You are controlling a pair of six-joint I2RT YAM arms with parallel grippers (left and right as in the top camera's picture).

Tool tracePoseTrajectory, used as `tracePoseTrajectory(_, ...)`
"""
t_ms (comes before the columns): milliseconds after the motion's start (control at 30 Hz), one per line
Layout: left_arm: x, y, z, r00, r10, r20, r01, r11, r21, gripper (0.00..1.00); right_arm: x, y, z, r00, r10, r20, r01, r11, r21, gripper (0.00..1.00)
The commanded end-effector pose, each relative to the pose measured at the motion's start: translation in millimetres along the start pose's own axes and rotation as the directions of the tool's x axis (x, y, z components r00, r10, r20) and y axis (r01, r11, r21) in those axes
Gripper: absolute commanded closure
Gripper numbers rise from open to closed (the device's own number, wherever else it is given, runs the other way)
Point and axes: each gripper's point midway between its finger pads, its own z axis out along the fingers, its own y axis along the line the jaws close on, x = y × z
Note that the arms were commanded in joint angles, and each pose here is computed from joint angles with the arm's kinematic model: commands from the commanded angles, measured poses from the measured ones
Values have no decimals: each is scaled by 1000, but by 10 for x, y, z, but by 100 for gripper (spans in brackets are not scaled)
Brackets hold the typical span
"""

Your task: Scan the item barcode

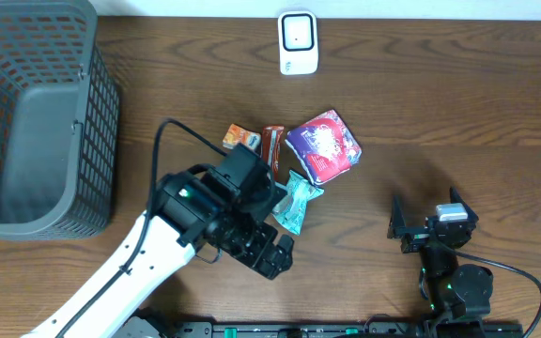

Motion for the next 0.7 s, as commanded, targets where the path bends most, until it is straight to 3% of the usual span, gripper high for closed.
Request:
tracePoseTrajectory(0, 24, -41, 66, 1000, 18, -13, -18, 1000, -4, 2, 24, -16, 2, 1000, -8, -8, 8, 1000, 7, 1)
tracePoseTrajectory(133, 2, -60, 93, 1000, 29, -11, -29, 1000, -8, 2, 23, -16, 2, 1000, -8, -8, 8, 1000, 7, 1)
tracePoseTrajectory(300, -69, 303, 92, 990, -132, 41, 138, 968, -209, 2, 24, -16, 2, 1000, -8, -8, 8, 1000, 7, 1)
tracePoseTrajectory(467, -112, 475, 61, 978, -186, 90, 204, 932, -298, 2, 23, -16, 2, 1000, -8, -8, 8, 1000, 7, 1)
tracePoseTrajectory(567, -159, 761, -65, 944, -262, 200, 325, 842, -430, 2, 23, -16, 2, 1000, -8, -8, 8, 1000, 7, 1)
tracePoseTrajectory(667, -199, 944, -175, 887, -340, 314, 456, 754, -473, 2, 24, -16, 2, 1000, -8, -8, 8, 1000, 7, 1)
